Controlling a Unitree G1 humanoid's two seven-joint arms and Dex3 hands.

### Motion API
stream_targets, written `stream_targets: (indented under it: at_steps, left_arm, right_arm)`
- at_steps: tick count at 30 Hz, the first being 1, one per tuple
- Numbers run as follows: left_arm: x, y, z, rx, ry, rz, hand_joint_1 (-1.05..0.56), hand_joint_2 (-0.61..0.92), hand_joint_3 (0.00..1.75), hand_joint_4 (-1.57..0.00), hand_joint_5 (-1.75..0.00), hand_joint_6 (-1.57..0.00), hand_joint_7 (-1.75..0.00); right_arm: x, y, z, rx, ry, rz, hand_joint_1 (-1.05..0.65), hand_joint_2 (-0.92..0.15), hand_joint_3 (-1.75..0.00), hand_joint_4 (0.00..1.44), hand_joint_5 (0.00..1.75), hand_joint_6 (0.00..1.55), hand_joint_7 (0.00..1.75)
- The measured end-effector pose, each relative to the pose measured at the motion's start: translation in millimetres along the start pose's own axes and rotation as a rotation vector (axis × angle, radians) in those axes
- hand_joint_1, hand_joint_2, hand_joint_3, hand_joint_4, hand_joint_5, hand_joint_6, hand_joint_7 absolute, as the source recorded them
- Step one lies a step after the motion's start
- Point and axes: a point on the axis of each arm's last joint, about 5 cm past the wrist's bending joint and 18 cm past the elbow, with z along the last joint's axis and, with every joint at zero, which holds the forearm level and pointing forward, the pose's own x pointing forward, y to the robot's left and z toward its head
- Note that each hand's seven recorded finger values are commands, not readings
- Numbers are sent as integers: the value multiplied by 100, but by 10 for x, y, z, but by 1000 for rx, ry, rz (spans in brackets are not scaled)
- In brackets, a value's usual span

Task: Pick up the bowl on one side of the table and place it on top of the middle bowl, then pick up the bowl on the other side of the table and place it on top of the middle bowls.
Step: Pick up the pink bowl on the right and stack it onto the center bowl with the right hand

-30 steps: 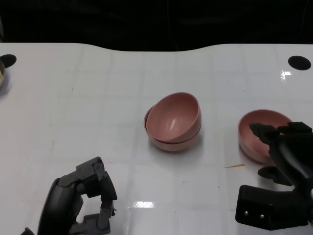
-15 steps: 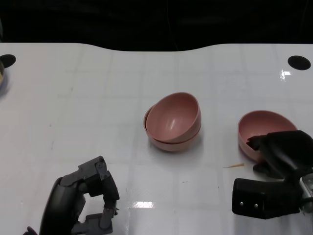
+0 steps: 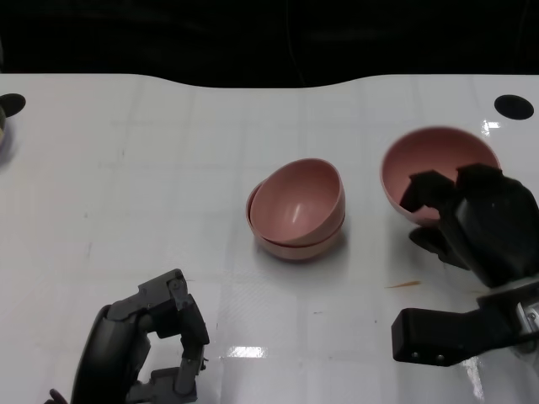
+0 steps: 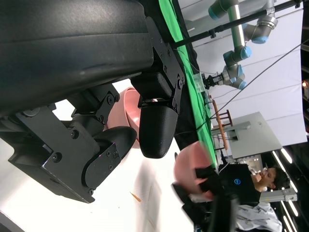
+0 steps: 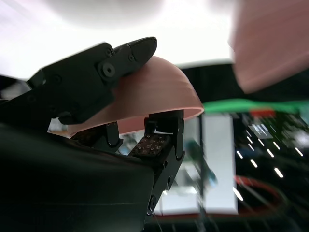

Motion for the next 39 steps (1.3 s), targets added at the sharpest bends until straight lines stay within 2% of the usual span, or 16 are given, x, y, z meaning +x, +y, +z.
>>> stream_targets:
  at_steps: [3, 6, 12, 15, 20, 24, 28, 30, 34, 35, 37, 38, 39]
  left_arm:
    - [1, -4, -1, -2, 2, 0, 1, 46, 136, -90, -175, -77, -163]
    - [1, -4, -1, -2, 2, -1, 1, 46, 135, -90, -175, -76, -163]
    - [-12, -3, -15, -3, 4, 1, 0, 48, 132, -90, -175, -76, -162]
    - [-14, 6, -15, 0, 4, 0, -2, 48, 131, -90, -175, -76, -162]
    - [-20, 15, -18, 4, 5, -1, -2, 48, 131, -90, -175, -76, -162]
    - [-24, 15, -24, 4, 9, -2, -2, 49, 131, -90, -175, -76, -162]
    - [-25, 11, -25, -4, 8, -17, -2, 50, 131, -90, -175, -76, -162]
    - [-26, 7, -25, -5, 8, -18, -2, 49, 130, -90, -175, -76, -162]
    - [-25, 0, -26, -7, 12, -18, -2, 49, 130, -89, -175, -77, -161]
    - [-26, -3, -26, -8, 13, -18, -3, 49, 130, -89, -175, -77, -161]
    - [-25, -10, -25, -9, 13, -18, -3, 49, 130, -89, -175, -77, -161]
    - [-24, -13, -25, -8, 13, -19, -3, 49, 131, -89, -175, -77, -161]
    - [-23, -17, -25, -5, 13, -22, -4, 49, 131, -89, -175, -77, -161]
  right_arm:
    - [89, -55, 65, 29, -45, -43, -16, -17, -145, 102, 175, 81, 166]
    - [170, -84, 151, 78, -71, -65, -16, -16, -150, 103, 175, 83, 162]
    - [282, -51, 335, 163, -118, -84, -14, -15, -152, 103, 175, 86, 160]
    - [378, -45, 426, 200, -150, -91, -14, -15, -149, 103, 175, 86, 159]
    - [477, 5, 529, 235, -185, -78, -12, -16, -142, 102, 175, 81, 168]
    - [511, 49, 599, 270, -203, -36, -12, -18, -142, 101, 175, 80, 168]
    - [540, 73, 628, 289, -209, 14, -12, -25, -132, 100, 175, 81, 165]
    - [538, 91, 635, 290, -218, 46, -12, -26, -131, 99, 175, 87, 150]
    - [500, 148, 628, 288, -225, 99, -9, -24, -125, 98, 175, 87, 146]
    - [488, 162, 620, 290, -224, 109, -8, -25, -121, 98, 175, 89, 137]
    - [460, 189, 597, 299, -217, 138, -7, -31, -110, 96, 170, 98, 105]
    - [449, 199, 587, 308, -211, 152, -9, -36, -99, 96, 161, 102, 87]
    - [436, 210, 574, 313, -204, 168, -13, -46, -80, 93, 144, 103, 60]
